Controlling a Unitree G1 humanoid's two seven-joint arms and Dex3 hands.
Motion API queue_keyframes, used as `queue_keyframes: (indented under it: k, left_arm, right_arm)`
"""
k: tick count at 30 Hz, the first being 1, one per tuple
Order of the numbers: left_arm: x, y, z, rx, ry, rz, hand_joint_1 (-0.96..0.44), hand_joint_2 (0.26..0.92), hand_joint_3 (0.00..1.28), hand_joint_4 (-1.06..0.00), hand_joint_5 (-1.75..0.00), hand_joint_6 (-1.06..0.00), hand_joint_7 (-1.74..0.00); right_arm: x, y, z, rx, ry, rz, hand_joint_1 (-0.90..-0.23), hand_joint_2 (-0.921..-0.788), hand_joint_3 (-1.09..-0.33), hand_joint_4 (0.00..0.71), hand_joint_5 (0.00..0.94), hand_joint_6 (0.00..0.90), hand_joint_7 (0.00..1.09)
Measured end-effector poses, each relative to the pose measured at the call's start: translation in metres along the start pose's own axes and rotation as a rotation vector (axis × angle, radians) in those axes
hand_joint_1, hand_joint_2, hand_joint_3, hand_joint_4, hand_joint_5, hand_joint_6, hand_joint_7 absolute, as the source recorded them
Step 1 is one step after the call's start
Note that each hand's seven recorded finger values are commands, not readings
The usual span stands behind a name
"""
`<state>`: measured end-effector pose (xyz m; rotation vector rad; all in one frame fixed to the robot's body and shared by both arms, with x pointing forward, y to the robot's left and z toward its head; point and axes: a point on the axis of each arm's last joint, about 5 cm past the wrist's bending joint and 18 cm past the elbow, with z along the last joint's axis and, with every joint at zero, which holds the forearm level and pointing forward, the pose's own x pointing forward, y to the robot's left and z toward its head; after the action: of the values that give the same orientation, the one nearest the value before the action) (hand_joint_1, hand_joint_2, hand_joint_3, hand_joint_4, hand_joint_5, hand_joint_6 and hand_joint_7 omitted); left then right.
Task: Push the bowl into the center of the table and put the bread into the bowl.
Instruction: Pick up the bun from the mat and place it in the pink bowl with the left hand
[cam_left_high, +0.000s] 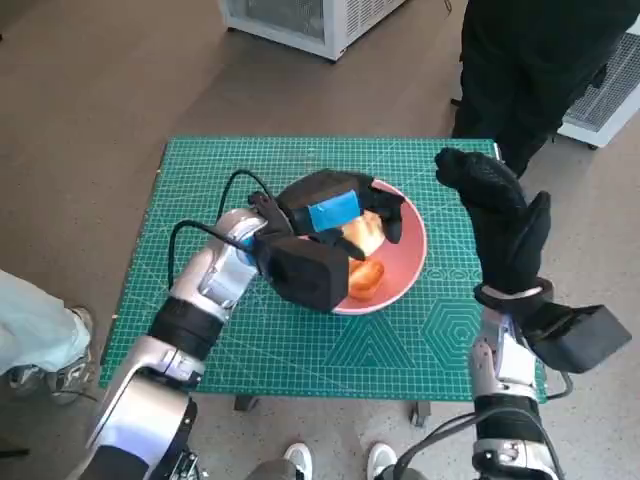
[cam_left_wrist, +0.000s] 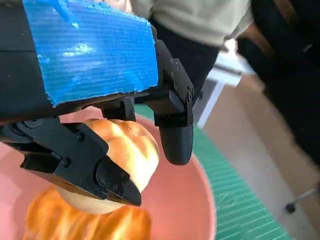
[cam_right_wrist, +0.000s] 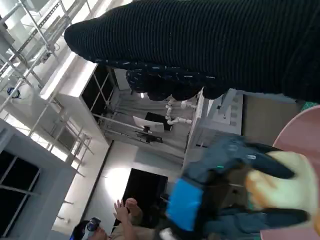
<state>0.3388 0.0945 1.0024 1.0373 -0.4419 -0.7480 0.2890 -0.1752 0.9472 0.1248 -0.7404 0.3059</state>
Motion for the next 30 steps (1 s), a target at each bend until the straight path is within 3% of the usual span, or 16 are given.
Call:
queue_keyframes:
  k: [4, 8, 9, 11, 12, 15, 22, 30]
  left_arm:
    - [0.001, -0.006, -0.003, 0.002, 0.021, -0.014, 0.0, 0.92, 0.08, -0.69, -1.15, -0.6, -1.21]
    - [0.001, -0.01, -0.006, 0.01, 0.039, -0.032, 0.0, 0.921, 0.18, -0.56, -1.28, -0.49, -1.32]
    - [0.001, -0.01, -0.006, 0.012, 0.041, -0.035, -0.04, 0.902, 0.18, -0.51, -1.15, -0.46, -1.21]
    - [0.001, -0.01, -0.006, 0.013, 0.043, -0.036, -0.19, 0.886, 0.09, -0.46, -0.58, -0.45, -0.71]
    - [0.001, -0.01, -0.006, 0.013, 0.045, -0.035, -0.27, 0.885, 0.06, -0.43, -0.37, -0.44, -0.52]
    - [0.001, -0.009, -0.005, 0.012, 0.049, -0.035, -0.42, 0.887, 0.02, -0.33, -0.12, -0.4, -0.25]
    - [-0.002, -0.005, -0.002, 0.013, 0.026, -0.009, -0.64, 0.916, 0.04, -0.16, -0.01, -0.3, -0.07]
    - [-0.015, 0.0, -0.006, -0.066, -0.005, 0.084, -0.75, 0.921, 0.26, -0.02, 0.0, -0.2, -0.01]
  right_arm:
    - [-0.0004, 0.0, 0.0, 0.0, 0.001, -0.004, -0.764, -0.921, -0.768, 0.221, 0.003, 0.041, 0.58]
    - [-0.0004, 0.0, 0.0, -0.001, 0.001, -0.005, -0.766, -0.921, -0.769, 0.221, 0.003, 0.041, 0.58]
    - [-0.0004, 0.0, 0.0, -0.002, 0.002, -0.006, -0.766, -0.921, -0.769, 0.221, 0.003, 0.041, 0.58]
    - [-0.0004, 0.0, 0.0, -0.002, 0.002, -0.005, -0.766, -0.921, -0.769, 0.221, 0.003, 0.041, 0.58]
    - [-0.0004, 0.0, 0.0, -0.002, 0.002, -0.005, -0.766, -0.921, -0.769, 0.221, 0.003, 0.041, 0.58]
    - [-0.0003, 0.0, 0.0, -0.002, 0.002, -0.005, -0.766, -0.921, -0.77, 0.221, 0.002, 0.042, 0.58]
    - [-0.0002, 0.0, 0.0, -0.002, 0.002, -0.006, -0.764, -0.921, -0.784, 0.222, 0.003, 0.043, 0.58]
    - [0.0008, 0.0, 0.001, -0.008, -0.004, -0.011, -0.758, -0.921, -0.804, 0.225, 0.004, 0.047, 0.58]
